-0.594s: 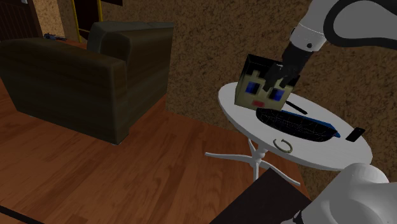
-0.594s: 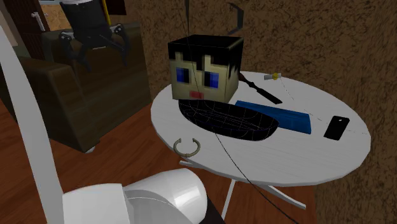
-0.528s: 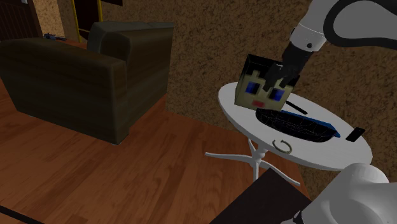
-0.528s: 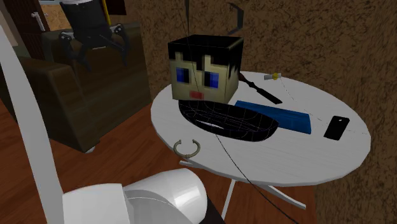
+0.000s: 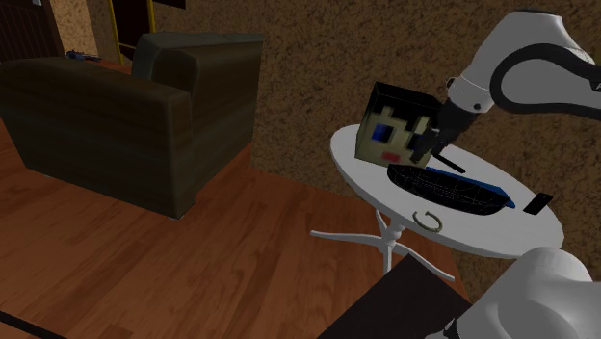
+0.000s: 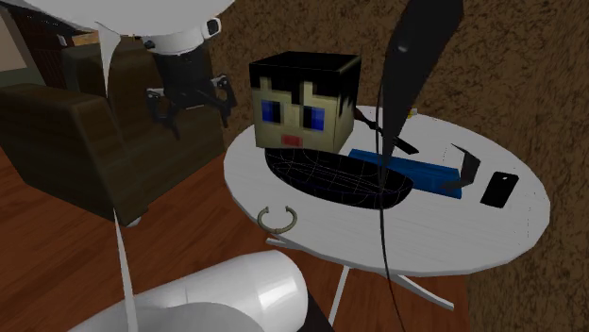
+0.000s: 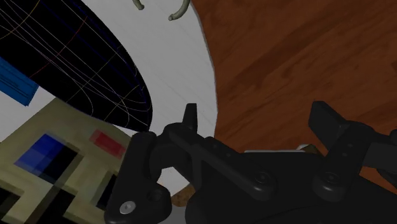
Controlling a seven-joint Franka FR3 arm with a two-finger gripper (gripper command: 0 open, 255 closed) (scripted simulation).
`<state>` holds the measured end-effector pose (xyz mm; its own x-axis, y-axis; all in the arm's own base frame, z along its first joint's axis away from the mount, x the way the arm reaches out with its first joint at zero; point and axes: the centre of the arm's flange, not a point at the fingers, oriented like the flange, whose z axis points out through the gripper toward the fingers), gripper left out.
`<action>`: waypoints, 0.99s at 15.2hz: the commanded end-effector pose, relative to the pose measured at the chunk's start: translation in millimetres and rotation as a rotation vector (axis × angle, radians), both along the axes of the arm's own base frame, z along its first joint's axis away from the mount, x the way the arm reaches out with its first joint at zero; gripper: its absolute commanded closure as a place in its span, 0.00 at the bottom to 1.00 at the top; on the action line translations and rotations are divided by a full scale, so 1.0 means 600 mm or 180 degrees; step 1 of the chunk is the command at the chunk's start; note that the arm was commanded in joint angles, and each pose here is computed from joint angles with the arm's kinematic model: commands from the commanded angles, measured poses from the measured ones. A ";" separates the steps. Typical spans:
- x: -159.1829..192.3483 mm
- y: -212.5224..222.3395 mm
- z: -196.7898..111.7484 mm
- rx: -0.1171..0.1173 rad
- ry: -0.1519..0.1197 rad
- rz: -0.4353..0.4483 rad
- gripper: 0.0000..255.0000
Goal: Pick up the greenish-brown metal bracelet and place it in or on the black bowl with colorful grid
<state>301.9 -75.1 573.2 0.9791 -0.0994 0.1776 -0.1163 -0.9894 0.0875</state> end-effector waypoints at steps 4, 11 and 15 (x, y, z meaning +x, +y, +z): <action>-0.033 -0.073 -0.079 0.0046 0.0047 0.0162 0.00; -0.074 -0.178 -0.188 0.0108 0.0113 0.0376 0.00; -0.095 -0.238 -0.251 0.0144 0.0151 0.0499 0.00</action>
